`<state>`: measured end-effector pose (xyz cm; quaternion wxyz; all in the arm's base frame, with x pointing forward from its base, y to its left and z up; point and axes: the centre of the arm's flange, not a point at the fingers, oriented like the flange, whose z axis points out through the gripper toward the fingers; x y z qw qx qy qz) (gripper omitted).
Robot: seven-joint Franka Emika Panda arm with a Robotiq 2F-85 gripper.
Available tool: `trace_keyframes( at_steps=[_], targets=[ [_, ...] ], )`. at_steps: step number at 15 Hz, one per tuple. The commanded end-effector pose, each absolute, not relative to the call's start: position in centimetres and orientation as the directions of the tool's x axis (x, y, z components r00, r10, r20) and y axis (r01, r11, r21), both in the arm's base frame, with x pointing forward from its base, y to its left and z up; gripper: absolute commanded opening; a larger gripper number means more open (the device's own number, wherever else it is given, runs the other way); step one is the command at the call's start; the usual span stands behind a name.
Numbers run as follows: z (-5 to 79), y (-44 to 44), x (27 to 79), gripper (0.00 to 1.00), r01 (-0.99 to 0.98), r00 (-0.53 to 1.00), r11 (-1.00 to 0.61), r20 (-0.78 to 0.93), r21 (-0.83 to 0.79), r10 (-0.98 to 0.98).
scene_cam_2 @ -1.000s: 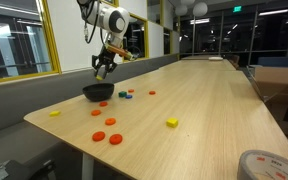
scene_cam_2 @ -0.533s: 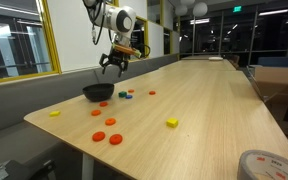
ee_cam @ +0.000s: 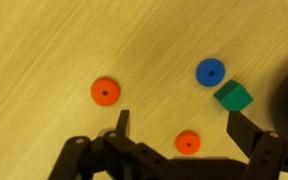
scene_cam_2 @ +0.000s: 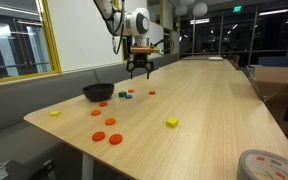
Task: Put the round yellow, orange, blue blocks and another orange block in the black bowl respectively
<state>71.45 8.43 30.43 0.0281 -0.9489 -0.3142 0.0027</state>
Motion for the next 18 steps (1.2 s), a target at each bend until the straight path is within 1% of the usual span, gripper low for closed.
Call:
trace_keyframes(
  at_steps=[1,5,9,13,18],
  targets=[
    [27.0,8.0,76.5,1.0,0.448,0.894,-0.893,-0.033,0.037,0.447],
    [24.5,7.6,78.2,1.0,0.268,0.963,-0.958,-0.039,0.096,0.266],
    [25.2,8.0,78.5,1.0,0.146,0.989,-0.981,0.018,0.128,0.149],
    [27.3,8.5,77.2,1.0,0.025,0.998,-0.989,0.052,0.143,0.033],
    [27.3,8.1,76.1,1.0,-0.115,0.993,-0.988,0.03,0.104,-0.113]
  ],
)
